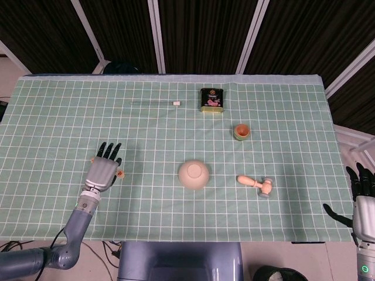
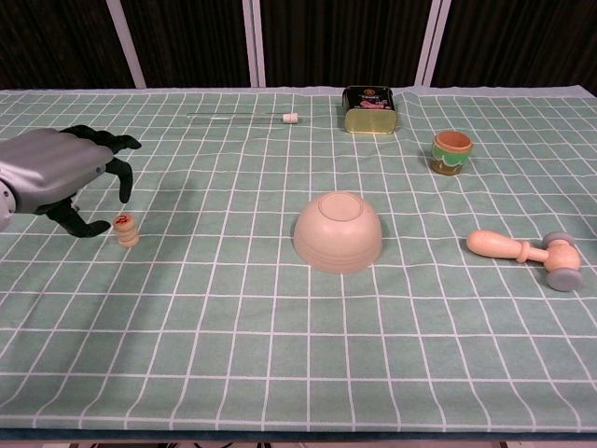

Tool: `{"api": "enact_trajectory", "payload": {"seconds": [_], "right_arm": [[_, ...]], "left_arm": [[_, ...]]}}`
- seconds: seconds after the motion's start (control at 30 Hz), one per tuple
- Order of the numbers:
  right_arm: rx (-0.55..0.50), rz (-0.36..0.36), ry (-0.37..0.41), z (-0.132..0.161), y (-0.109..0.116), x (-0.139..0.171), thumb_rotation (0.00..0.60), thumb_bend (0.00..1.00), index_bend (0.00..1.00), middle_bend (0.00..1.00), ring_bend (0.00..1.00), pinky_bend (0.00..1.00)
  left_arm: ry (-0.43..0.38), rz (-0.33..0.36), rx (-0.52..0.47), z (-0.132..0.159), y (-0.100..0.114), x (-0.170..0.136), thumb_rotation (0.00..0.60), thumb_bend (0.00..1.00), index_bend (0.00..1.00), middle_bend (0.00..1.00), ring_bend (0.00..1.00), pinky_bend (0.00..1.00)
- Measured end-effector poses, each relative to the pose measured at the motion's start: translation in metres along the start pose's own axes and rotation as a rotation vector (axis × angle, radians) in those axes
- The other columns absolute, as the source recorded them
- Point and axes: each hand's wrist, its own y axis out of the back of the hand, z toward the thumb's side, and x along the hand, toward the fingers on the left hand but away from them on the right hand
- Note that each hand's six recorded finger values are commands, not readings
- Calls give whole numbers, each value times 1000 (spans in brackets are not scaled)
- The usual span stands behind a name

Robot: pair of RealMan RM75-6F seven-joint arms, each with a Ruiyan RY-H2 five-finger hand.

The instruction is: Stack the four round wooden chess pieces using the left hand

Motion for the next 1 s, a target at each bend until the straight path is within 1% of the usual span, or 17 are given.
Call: {"api": "enact_trajectory", "payload": {"seconds": [0.27, 0.5, 0.6, 0.8, 1.0], "right_arm": [[0, -4, 2, 0, 1, 0, 600, 232, 119, 13, 0, 0], [3, -5, 1, 1, 0, 0, 600, 232, 119, 13, 0, 0], [5, -4, 0, 2, -1, 0, 600, 232, 119, 13, 0, 0], [7, -4, -1, 2, -1, 0, 600, 232, 119, 13, 0, 0], [7, -5, -2, 2, -1, 0, 600, 232, 119, 13, 0, 0]], "left_arm": [[65, -17, -14, -31, -10, 2, 600, 305, 406, 0, 0, 0], [135, -42, -29, -66, -24, 15, 600, 305, 402, 0, 0, 0], [155, -55, -28, -75, -30, 19, 600, 305, 402, 0, 0, 0], [181, -71, -30, -86, -38, 26, 600, 304, 403, 0, 0, 0], [195, -70, -32, -90, -41, 31, 600, 305, 420, 0, 0, 0]]}}
